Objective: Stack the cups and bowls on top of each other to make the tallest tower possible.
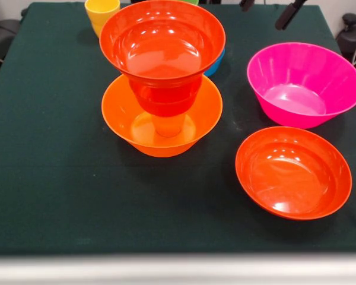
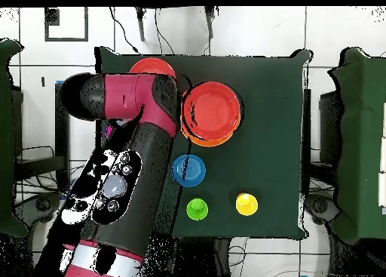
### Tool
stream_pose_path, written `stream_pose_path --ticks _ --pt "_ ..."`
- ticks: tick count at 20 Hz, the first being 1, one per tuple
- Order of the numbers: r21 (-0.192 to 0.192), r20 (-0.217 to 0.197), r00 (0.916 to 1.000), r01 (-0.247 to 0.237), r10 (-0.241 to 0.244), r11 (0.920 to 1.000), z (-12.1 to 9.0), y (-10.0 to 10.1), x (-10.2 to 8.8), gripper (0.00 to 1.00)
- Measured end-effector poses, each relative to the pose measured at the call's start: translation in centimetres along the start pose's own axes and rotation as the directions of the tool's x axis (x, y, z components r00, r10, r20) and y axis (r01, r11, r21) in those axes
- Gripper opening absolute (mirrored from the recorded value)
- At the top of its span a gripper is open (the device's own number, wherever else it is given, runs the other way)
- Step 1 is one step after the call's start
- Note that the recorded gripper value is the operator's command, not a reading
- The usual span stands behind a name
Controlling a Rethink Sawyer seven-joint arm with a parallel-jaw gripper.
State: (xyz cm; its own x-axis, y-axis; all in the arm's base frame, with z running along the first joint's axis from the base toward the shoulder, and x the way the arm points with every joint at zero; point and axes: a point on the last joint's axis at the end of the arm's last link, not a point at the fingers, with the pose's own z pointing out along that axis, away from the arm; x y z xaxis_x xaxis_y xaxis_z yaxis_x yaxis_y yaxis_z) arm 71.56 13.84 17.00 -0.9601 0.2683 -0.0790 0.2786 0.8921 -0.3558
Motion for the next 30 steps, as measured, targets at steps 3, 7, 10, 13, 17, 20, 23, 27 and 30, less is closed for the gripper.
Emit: stream_pose_path --ticks 3,7,10,13,17,20,23,27,30 --pt "0.003 -0.002 1.0000 -0.001 0.001 1.0000 0.9 -0.1 0.4 1.00" --pt "0.008 -0.008 1.0000 -0.001 0.001 1.0000 1.7 -0.3 1.1 1.00" --pt "0.011 -0.014 0.9999 0.002 -0.002 0.9999 2.1 -0.2 1.8 1.00" --pt "0.012 -0.015 0.9999 0.006 -0.006 0.9999 2.4 0.1 2.2 1.00" --pt "0.010 -0.012 0.9999 0.012 -0.012 0.9999 2.4 0.5 2.6 1.00" --pt "0.007 -0.015 0.9998 0.012 -0.012 0.9999 2.3 0.8 2.9 1.00" --pt "0.002 -0.019 0.9998 0.007 -0.007 1.0000 2.3 1.0 3.1 1.00" --pt "-0.010 -0.026 0.9996 -0.011 0.011 0.9999 2.2 1.2 3.2 1.00" --pt "-0.024 -0.035 0.9986 -0.040 0.039 0.9989 2.1 1.4 3.2 1.00"
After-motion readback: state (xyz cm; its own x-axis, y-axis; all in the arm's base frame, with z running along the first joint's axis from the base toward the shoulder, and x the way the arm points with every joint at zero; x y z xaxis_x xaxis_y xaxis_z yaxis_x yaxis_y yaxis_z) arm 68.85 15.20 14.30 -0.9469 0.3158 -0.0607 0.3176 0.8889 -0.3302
